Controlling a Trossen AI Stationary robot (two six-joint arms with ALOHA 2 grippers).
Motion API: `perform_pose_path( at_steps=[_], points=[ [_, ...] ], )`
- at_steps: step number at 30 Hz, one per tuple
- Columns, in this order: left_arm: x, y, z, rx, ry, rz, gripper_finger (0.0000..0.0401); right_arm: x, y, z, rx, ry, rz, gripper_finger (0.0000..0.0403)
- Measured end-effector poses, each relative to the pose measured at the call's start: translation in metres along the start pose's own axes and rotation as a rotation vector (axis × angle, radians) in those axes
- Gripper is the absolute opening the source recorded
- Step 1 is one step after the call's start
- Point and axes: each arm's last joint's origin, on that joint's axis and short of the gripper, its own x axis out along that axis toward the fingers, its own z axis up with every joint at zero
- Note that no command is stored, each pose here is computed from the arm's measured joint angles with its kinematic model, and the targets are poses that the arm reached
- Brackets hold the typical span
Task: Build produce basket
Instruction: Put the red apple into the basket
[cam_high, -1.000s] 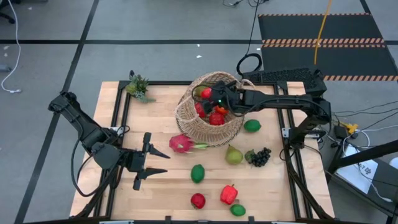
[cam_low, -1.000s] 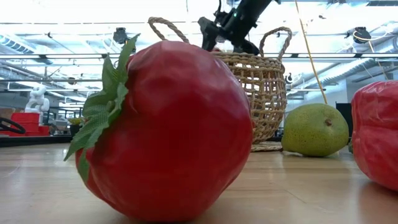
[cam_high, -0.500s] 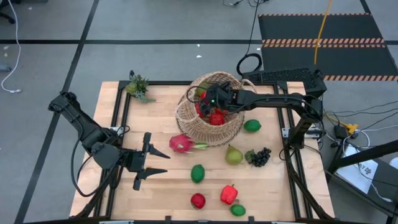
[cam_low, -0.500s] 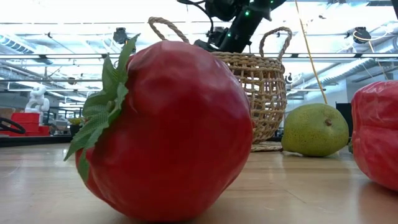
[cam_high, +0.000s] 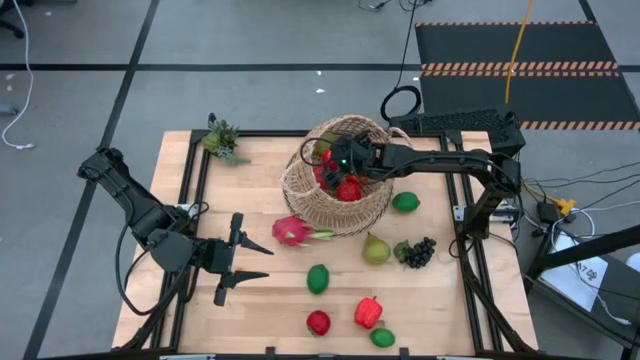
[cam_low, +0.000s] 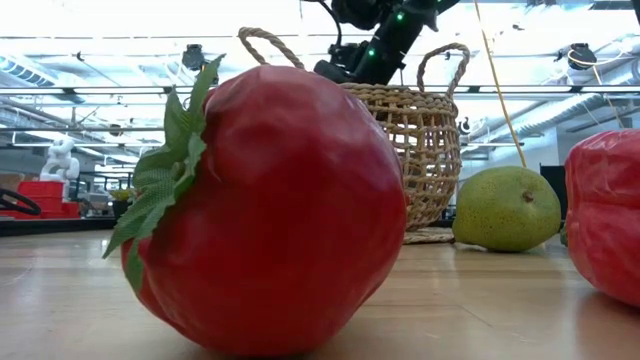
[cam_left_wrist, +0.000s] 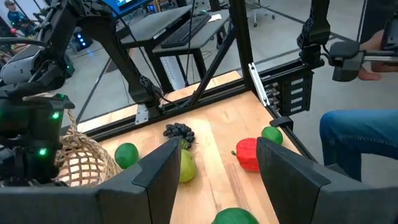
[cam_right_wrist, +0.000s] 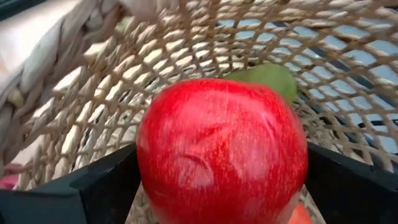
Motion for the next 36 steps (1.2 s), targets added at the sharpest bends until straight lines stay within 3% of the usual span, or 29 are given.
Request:
perform_pose_path(
  at_steps=[10,17,23,26,30,36],
  points=[
    [0.0,0.001,-0.001,-0.008,0.005,0.01,0.0209,-0.004,-0.001,0.001,-0.135,-0.01,0.005,0.04],
    [0.008,0.019,-0.001,0.07,0.023,0.148,0.0209,-0.024,-0.008,0.005,-0.303,-0.021,0.008,0.04],
    [0.023,0.065,-0.004,0.094,0.046,0.322,0.0209,-0.027,-0.009,0.005,-0.55,-0.02,0.032,0.04],
    [0.035,0.096,-0.013,0.066,0.072,0.321,0.0204,-0.023,-0.008,0.002,-0.646,-0.032,0.032,0.04],
    [0.053,0.128,-0.03,0.038,0.134,0.283,0.0175,-0.02,-0.008,-0.001,-0.695,-0.027,0.032,0.04],
    [0.073,0.163,-0.052,0.032,0.222,0.355,0.0132,-0.023,-0.008,-0.001,-0.712,-0.036,0.032,0.04]
  ],
)
